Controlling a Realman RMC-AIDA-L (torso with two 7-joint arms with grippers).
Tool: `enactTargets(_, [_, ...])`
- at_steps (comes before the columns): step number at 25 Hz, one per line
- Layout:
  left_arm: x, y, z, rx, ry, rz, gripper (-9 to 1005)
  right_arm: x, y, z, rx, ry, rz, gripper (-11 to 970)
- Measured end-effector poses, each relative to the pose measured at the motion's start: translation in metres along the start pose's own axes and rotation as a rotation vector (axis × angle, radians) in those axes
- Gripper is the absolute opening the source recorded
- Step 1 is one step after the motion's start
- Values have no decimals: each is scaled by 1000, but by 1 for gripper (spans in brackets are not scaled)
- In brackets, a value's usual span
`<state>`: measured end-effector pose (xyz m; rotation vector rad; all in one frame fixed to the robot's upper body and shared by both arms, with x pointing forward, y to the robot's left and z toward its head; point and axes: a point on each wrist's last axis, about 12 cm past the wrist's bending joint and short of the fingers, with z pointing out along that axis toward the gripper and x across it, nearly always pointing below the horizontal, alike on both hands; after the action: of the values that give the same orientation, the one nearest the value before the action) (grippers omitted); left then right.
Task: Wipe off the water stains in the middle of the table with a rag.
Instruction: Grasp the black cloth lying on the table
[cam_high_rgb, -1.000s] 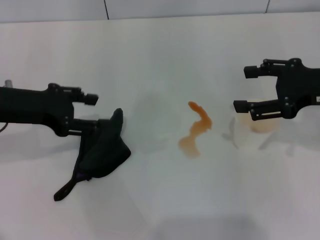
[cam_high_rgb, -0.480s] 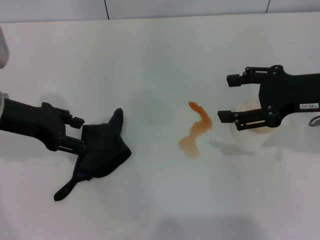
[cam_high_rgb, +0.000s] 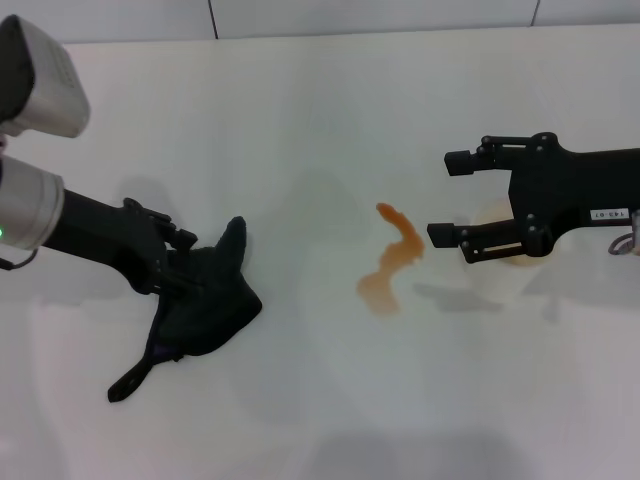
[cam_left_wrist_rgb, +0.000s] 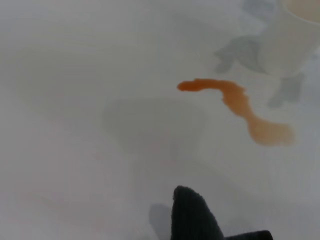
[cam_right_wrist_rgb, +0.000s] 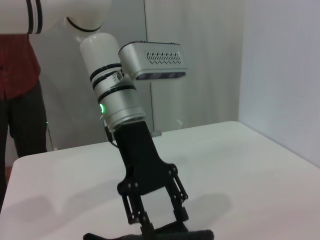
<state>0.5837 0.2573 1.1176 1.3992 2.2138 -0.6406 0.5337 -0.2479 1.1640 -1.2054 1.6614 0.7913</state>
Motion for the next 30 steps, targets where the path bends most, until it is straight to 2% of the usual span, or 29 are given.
enactTargets(30, [11,-5,24,8,21,-9,709,5,2,-1,-5,-4,25,856])
